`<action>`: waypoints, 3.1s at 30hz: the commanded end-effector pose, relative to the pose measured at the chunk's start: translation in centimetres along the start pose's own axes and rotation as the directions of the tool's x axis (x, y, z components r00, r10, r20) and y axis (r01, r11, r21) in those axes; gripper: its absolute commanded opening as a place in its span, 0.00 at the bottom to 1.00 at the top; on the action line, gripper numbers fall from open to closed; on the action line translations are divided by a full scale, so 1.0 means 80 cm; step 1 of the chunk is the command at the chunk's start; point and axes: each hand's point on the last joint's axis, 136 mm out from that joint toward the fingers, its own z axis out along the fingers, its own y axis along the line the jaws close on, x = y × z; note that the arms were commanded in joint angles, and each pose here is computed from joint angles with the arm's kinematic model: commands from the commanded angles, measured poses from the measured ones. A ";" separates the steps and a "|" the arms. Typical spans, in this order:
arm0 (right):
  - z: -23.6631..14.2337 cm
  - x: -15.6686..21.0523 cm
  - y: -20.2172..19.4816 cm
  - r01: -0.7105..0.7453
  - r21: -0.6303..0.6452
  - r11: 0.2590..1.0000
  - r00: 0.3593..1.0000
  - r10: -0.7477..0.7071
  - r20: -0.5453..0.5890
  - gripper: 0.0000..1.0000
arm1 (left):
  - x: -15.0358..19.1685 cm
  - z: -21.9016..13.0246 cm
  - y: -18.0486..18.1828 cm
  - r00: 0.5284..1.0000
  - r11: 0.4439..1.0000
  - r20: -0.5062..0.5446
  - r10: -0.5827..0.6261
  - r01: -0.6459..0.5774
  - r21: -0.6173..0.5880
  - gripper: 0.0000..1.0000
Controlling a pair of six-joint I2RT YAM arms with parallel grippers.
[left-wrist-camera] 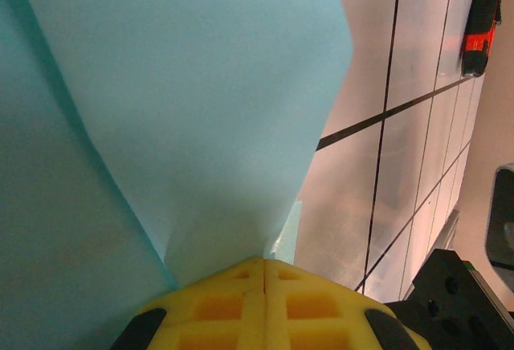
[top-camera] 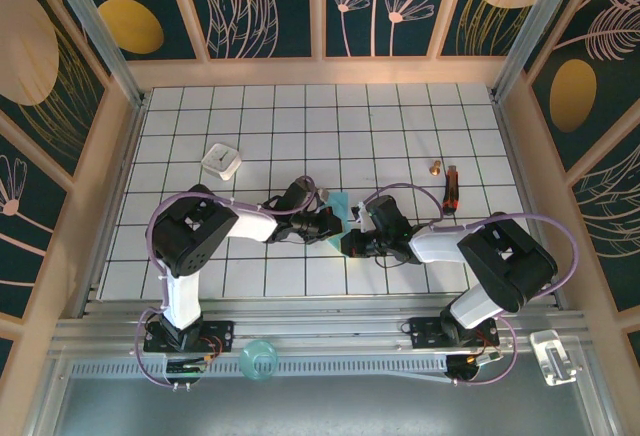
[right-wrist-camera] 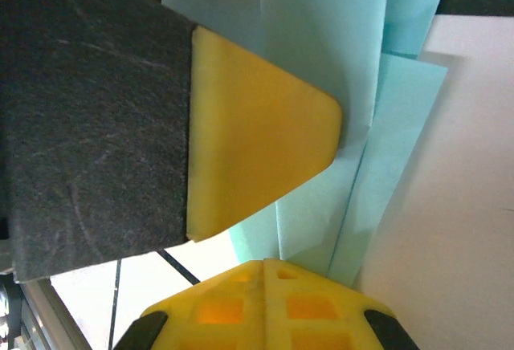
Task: Fold a paper plane with a square sheet of paper (pick it up from the middle)
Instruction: Fourth fold the wing at the center of the table.
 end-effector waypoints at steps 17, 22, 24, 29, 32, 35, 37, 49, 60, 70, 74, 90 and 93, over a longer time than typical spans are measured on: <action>-0.003 0.088 -0.079 -0.124 0.253 0.959 0.963 0.178 -0.201 0.00 | -0.069 -0.008 0.057 0.996 0.993 0.089 -0.001 0.011 -0.113 0.00; -0.004 0.090 -0.080 -0.126 0.260 0.958 0.962 0.182 -0.205 0.00 | -0.087 -0.013 0.067 0.995 0.992 0.101 -0.006 0.019 -0.125 0.00; -0.004 0.091 -0.081 -0.128 0.262 0.957 0.961 0.185 -0.207 0.00 | -0.104 -0.014 0.058 0.992 0.993 0.124 0.006 0.008 -0.114 0.00; -0.005 0.091 -0.080 -0.128 0.262 0.957 0.961 0.185 -0.205 0.00 | -0.127 -0.016 0.068 0.989 0.992 0.150 0.000 0.019 -0.125 0.00; -0.006 0.091 -0.081 -0.126 0.263 0.956 0.962 0.183 -0.204 0.00 | -0.142 -0.020 0.069 0.984 0.992 0.176 0.001 0.022 -0.126 0.00; -0.006 0.091 -0.081 -0.125 0.263 0.957 0.962 0.182 -0.203 0.00 | -0.155 -0.021 0.073 0.982 0.989 0.187 0.011 0.016 -0.145 0.00; -0.007 0.091 -0.081 -0.125 0.263 0.957 0.963 0.181 -0.202 0.00 | -0.165 -0.021 0.079 0.982 0.987 0.190 0.010 0.021 -0.158 0.00; -0.008 0.091 -0.080 -0.126 0.260 0.957 0.964 0.180 -0.196 0.00 | -0.221 -0.053 0.062 0.957 0.982 0.282 0.062 -0.009 -0.187 0.01; -0.005 0.076 -0.069 -0.115 0.229 0.967 0.972 0.157 -0.175 0.00 | -0.125 -0.076 -0.026 0.961 0.995 0.260 0.090 -0.096 0.009 0.09; -0.001 0.063 -0.062 -0.102 0.212 0.972 0.977 0.137 -0.162 0.00 | -0.089 -0.022 -0.029 0.985 0.993 0.134 0.108 -0.113 0.034 0.01; -0.003 0.059 -0.057 -0.096 0.202 0.975 0.979 0.128 -0.155 0.00 | -0.110 -0.013 -0.007 0.984 0.994 0.141 0.111 -0.109 -0.022 0.00; -0.014 -0.049 0.043 -0.022 -0.081 0.996 1.000 0.023 0.015 0.00 | -0.090 0.006 0.065 0.991 0.982 0.074 0.116 -0.103 -0.157 0.00; -0.003 -0.059 0.033 -0.022 -0.050 0.998 1.000 0.023 0.012 0.00 | -0.089 0.007 0.068 0.990 0.981 0.069 0.119 -0.107 -0.162 0.00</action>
